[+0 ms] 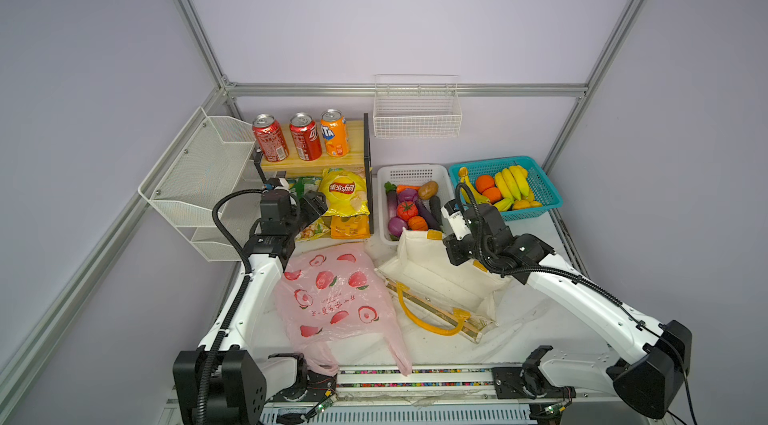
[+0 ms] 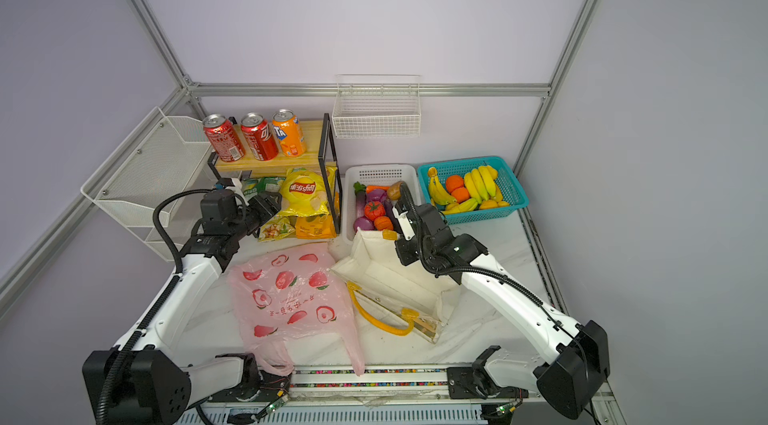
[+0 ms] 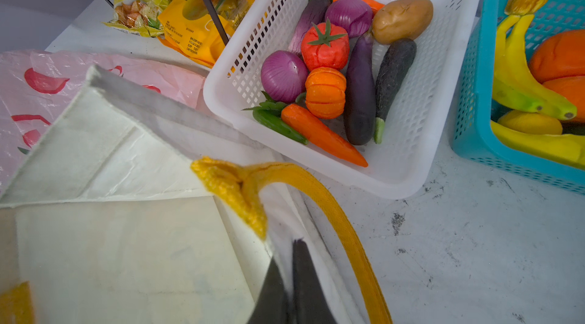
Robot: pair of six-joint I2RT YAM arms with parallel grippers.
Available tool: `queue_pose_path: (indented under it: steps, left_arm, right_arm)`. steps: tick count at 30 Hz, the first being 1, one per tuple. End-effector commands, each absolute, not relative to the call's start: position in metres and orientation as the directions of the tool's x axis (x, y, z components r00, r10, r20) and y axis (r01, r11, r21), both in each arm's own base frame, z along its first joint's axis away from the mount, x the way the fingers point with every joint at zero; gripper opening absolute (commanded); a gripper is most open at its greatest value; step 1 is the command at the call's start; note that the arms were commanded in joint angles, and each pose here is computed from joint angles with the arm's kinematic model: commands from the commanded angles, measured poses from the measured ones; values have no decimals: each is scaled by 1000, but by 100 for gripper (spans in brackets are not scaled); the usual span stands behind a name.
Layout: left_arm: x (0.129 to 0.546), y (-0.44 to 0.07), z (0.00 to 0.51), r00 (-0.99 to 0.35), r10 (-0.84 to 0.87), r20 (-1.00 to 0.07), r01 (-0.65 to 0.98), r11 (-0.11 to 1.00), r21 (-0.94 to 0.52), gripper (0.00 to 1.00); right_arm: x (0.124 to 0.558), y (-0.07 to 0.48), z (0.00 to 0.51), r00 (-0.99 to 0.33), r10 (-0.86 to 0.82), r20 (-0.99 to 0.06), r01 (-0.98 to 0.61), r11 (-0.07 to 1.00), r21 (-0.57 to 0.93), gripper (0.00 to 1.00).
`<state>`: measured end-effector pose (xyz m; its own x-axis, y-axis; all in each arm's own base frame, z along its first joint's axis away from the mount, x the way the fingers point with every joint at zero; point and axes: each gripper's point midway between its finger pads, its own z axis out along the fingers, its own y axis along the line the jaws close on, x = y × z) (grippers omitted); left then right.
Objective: Place the mixed food into the grocery bags and tie them
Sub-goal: 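Reach the left gripper to the shelf and grasp the yellow Lay's chip bag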
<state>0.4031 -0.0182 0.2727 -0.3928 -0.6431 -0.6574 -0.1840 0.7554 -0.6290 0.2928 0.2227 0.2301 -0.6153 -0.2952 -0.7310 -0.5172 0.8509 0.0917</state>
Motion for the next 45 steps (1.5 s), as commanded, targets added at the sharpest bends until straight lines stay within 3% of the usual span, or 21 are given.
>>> queue_pose_path:
  steps: [1, 6, 13, 24, 30, 39, 45]
  left_arm:
    - [409, -10, 267, -360, -653, -666, -199, 751, -629, 78]
    - [417, -15, 260, -388, -655, -649, -188, 745, -640, 78]
    - [427, -23, 253, -415, -654, -633, -158, 737, -658, 67]
    - [428, -31, 241, -448, -667, -596, -143, 711, -689, 43]
    - [424, -36, 240, -458, -665, -589, -120, 703, -701, 25]
    - [415, -50, 287, -440, -639, -631, 25, 694, -720, 7]
    - [398, -71, 329, -454, -597, -662, 181, 666, -724, 0]
  right_arm:
    - [296, 224, 239, -581, -283, -763, -528, 844, 89, 7]
    - [296, 223, 238, -582, -284, -762, -527, 845, 87, 8]
    - [296, 223, 237, -584, -286, -760, -527, 845, 87, 7]
    - [298, 224, 234, -587, -291, -756, -528, 845, 85, 7]
    - [299, 225, 234, -587, -290, -755, -528, 845, 86, 7]
    - [304, 225, 245, -584, -259, -769, -505, 858, 94, 7]
    - [314, 218, 254, -586, -216, -781, -454, 886, 96, 7]
